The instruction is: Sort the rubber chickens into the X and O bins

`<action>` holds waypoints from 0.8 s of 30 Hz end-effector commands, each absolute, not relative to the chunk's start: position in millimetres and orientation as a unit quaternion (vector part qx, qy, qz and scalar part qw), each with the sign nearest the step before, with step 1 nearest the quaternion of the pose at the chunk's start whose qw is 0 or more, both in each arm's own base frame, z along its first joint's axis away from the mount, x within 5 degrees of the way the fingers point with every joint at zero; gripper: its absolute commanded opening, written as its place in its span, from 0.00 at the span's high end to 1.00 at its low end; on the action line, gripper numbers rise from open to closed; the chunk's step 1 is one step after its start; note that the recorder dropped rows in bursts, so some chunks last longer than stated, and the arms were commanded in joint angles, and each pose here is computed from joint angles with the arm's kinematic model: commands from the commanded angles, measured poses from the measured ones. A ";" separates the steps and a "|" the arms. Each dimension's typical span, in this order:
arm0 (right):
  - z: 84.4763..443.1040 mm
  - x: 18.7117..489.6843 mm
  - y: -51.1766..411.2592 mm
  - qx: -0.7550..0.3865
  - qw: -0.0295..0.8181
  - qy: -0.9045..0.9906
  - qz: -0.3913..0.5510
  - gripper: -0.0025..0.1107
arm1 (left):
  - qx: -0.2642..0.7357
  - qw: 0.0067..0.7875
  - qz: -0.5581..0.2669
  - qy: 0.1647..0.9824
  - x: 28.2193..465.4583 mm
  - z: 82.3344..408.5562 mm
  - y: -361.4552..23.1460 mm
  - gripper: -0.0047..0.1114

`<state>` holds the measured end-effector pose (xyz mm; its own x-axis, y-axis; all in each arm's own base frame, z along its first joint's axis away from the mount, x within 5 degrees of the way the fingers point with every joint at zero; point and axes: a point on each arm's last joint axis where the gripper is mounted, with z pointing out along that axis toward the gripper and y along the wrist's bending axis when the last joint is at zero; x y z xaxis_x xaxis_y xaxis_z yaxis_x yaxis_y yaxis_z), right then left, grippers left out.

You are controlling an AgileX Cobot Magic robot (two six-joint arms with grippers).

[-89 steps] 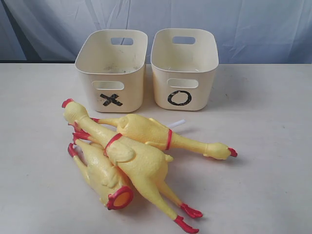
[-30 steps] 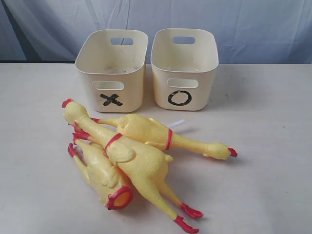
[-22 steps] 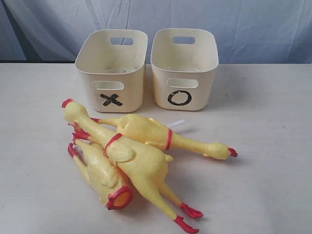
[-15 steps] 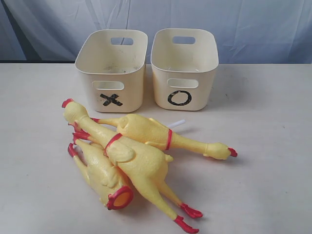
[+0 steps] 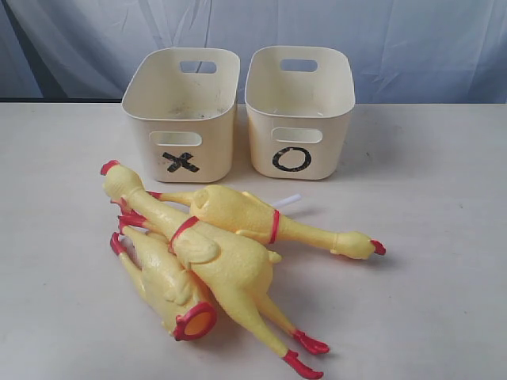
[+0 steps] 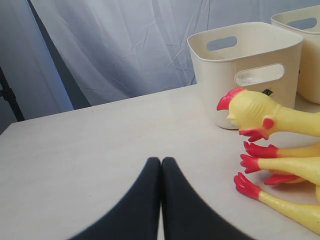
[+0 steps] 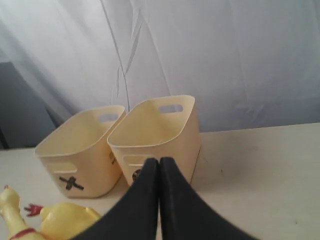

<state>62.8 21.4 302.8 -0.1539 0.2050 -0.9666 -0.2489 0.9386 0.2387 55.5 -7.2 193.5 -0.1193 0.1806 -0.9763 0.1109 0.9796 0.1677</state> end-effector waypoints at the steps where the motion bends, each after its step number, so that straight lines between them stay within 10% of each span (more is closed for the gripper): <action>1: 309.4 76.2 30.7 -0.084 0.614 0.768 0.164 0.98 | 0.094 0.660 0.028 0.745 55.4 193.6 -6.9 0.96; 24: 330.8 147.3 108.5 -0.345 0.362 0.848 0.176 0.98 | 0.094 0.660 0.028 0.745 55.4 193.6 -6.9 0.96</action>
<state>142.1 101.8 327.6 -0.5081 -0.4192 -0.7524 -0.6879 0.7232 0.0615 55.5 -7.2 193.5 -0.1193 0.1806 -0.9763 0.1109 0.9796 0.1677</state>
